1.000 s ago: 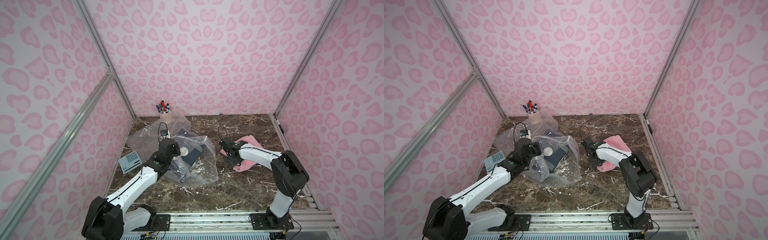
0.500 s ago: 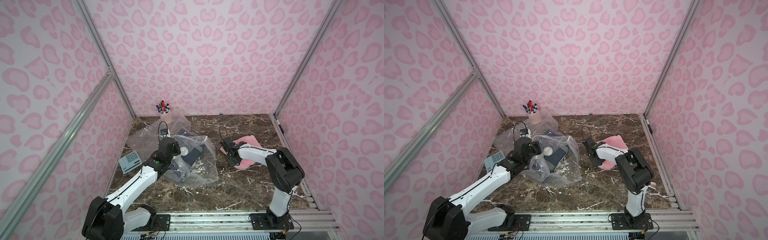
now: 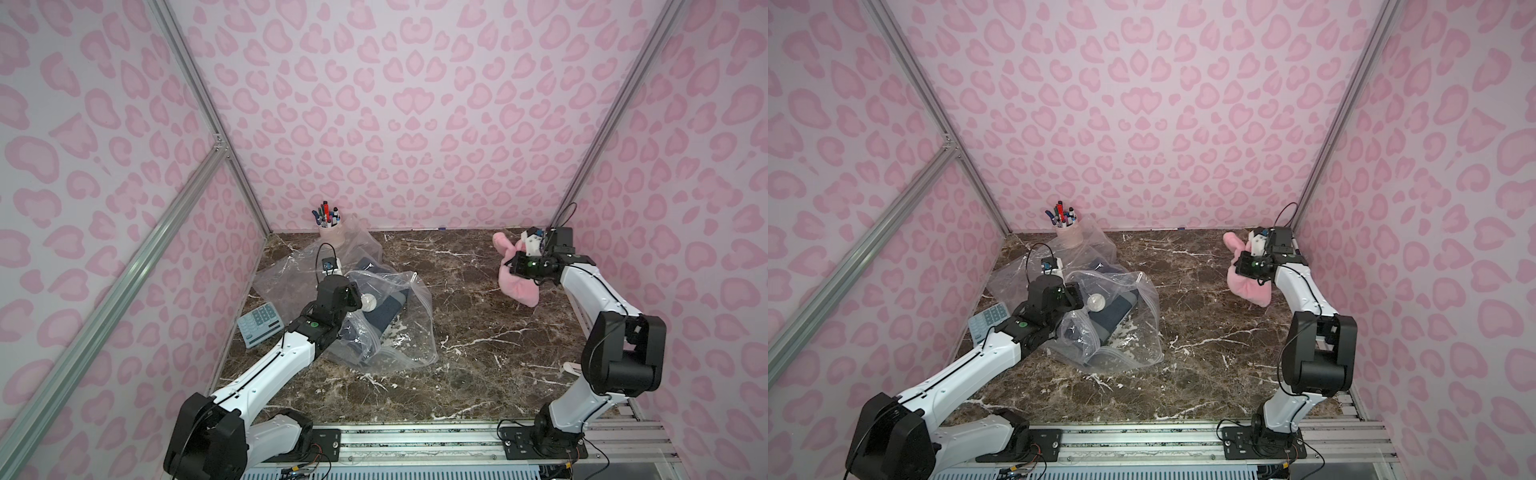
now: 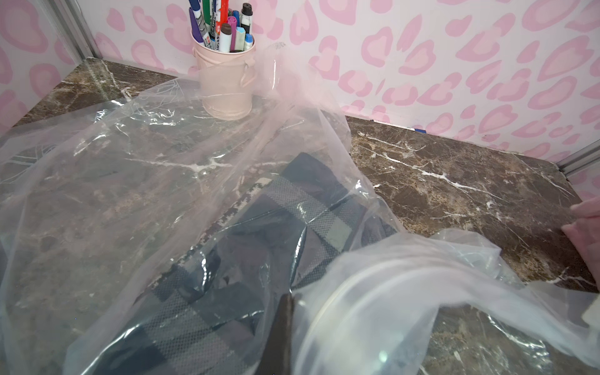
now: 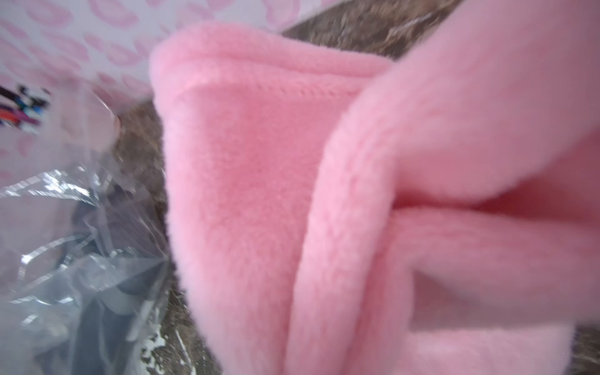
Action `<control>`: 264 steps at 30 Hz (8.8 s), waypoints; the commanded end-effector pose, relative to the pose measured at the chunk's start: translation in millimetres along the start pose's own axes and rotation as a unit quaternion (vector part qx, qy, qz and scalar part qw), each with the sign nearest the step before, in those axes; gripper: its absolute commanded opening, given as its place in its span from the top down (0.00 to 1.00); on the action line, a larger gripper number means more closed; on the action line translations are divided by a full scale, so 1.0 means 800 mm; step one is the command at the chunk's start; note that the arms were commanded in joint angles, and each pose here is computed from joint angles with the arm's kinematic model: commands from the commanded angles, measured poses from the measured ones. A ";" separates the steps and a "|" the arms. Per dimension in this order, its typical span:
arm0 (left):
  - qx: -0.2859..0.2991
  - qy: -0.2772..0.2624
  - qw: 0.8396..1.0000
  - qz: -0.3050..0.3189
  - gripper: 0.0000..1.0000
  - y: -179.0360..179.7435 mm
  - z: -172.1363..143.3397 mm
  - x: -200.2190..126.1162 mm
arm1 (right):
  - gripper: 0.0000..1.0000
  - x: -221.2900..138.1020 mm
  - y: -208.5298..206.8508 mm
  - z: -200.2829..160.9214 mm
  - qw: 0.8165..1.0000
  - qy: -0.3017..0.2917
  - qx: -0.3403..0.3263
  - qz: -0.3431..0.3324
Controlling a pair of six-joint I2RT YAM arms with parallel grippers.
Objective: Take the blanket out of the vacuum bag
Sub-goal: Pick up the blanket at the center of the board, then place the blanket at the corner of the board, then take out the blanket from the vacuum bag.
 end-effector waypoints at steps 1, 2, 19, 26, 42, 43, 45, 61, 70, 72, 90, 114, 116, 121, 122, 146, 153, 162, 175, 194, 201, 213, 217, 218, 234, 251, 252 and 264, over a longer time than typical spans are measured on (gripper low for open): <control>0.002 -0.001 1.000 -0.013 0.96 -0.005 -0.001 0.005 | 1.00 -0.036 0.010 0.050 0.995 -0.066 0.054 0.057; 0.002 0.002 1.000 -0.016 0.96 -0.007 -0.001 0.008 | 1.00 -0.056 0.016 0.074 0.992 -0.099 0.054 0.058; -0.001 -0.007 0.999 -0.034 0.96 -0.033 0.025 0.048 | 1.00 -0.047 -0.082 0.149 0.979 -0.154 0.094 -0.099; 0.012 -0.034 0.999 -0.011 0.96 -0.038 0.059 0.070 | 1.00 0.081 -0.108 0.141 0.986 -0.063 0.112 -0.106; 0.033 -0.025 0.999 -0.001 0.96 -0.039 0.059 0.080 | 1.00 0.256 -0.070 0.071 0.991 0.048 0.082 -0.092; 0.034 -0.026 0.999 -0.005 0.96 -0.040 0.060 0.078 | 1.00 0.259 -0.070 0.068 0.991 0.050 0.081 -0.092; 0.034 -0.029 0.999 -0.009 0.96 -0.041 0.062 0.075 | 1.00 0.262 -0.064 0.063 0.992 0.054 0.072 -0.092; 0.050 -0.011 0.997 -0.066 0.96 -0.049 0.049 0.051 | 0.29 0.206 0.038 0.057 0.997 0.012 -0.012 0.075; 0.059 0.004 0.996 -0.065 0.96 -0.050 0.040 0.061 | 0.30 0.279 0.039 0.089 0.977 0.054 0.054 0.197; 0.060 0.006 0.996 -0.064 0.96 -0.051 0.039 0.062 | 0.31 0.292 0.026 0.091 0.982 0.067 0.071 0.159; 0.052 0.010 0.995 -0.082 0.96 -0.057 0.036 0.065 | 0.37 0.264 -0.048 0.016 0.990 0.099 0.104 0.000; 0.061 -0.021 0.995 -0.080 0.96 -0.049 0.055 0.033 | 0.35 0.161 0.021 0.114 0.996 -0.021 0.044 0.072; 0.063 -0.020 0.995 -0.078 0.96 -0.049 0.055 0.033 | 0.35 0.167 0.006 0.121 0.994 -0.025 0.056 0.089; 0.069 -0.016 0.995 -0.072 0.96 -0.049 0.056 0.039 | 0.33 0.182 -0.024 0.120 0.987 -0.017 0.080 0.135; 0.070 -0.015 0.995 -0.072 0.96 -0.050 0.057 0.040 | 0.33 0.191 -0.030 0.117 0.986 -0.008 0.087 0.145; 0.097 -0.095 0.981 -0.141 0.96 -0.072 0.116 0.007 | 0.36 0.046 0.141 0.110 0.983 -0.076 -0.086 0.141; 0.114 -0.144 0.974 -0.134 0.96 -0.097 0.202 0.032 | 0.36 -0.005 0.171 -0.020 0.978 -0.033 -0.101 0.181; 0.101 -0.114 0.973 -0.172 0.96 -0.102 0.152 0.043 | 0.33 -0.063 0.195 -0.182 0.967 0.021 -0.091 0.238; 0.122 -0.152 0.958 -0.208 0.96 -0.108 0.089 -0.021 | 0.31 -0.071 0.245 -0.311 0.954 0.087 -0.050 0.283; 0.125 -0.136 0.968 -0.167 0.96 -0.104 0.100 -0.009 | 0.30 0.018 0.215 -0.405 0.966 0.069 -0.008 0.247; 0.138 -0.131 0.968 -0.163 0.96 -0.103 0.104 -0.013 | 0.30 0.056 0.231 -0.411 0.963 0.087 -0.014 0.257; 0.145 -0.128 0.966 -0.172 0.96 -0.101 0.095 -0.020 | 0.30 0.096 0.216 -0.405 0.958 0.114 0.005 0.262; 0.141 -0.130 0.966 -0.172 0.96 -0.100 0.094 -0.021 | 0.30 0.104 0.213 -0.406 0.959 0.120 0.005 0.256; 0.140 -0.129 0.967 -0.172 0.96 -0.100 0.094 -0.021 | 0.30 0.108 0.212 -0.407 0.959 0.123 0.005 0.255; 0.142 -0.119 0.968 -0.170 0.96 -0.099 0.088 -0.018 | 0.29 0.144 0.220 -0.391 0.949 0.137 0.013 0.282; 0.146 -0.115 0.968 -0.168 0.96 -0.099 0.085 -0.014 | 0.29 0.167 0.240 -0.397 0.948 0.158 -0.003 0.275; 0.146 -0.113 0.968 -0.169 0.96 -0.100 0.084 -0.013 | 0.29 0.166 0.241 -0.396 0.948 0.158 -0.005 0.275; 0.143 -0.105 0.969 -0.173 0.96 -0.102 0.078 -0.007 | 0.30 0.130 0.256 -0.387 0.904 0.136 0.007 0.405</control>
Point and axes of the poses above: each gripper's point midway between its finger pads, its own x axis out along the fingers, its own y axis along the line the jaws close on, z = x × y, the point moved 5 cm from there along -x, back along the fingers, and after that the axes turned 14 degrees about x, right-handed, at the moved point
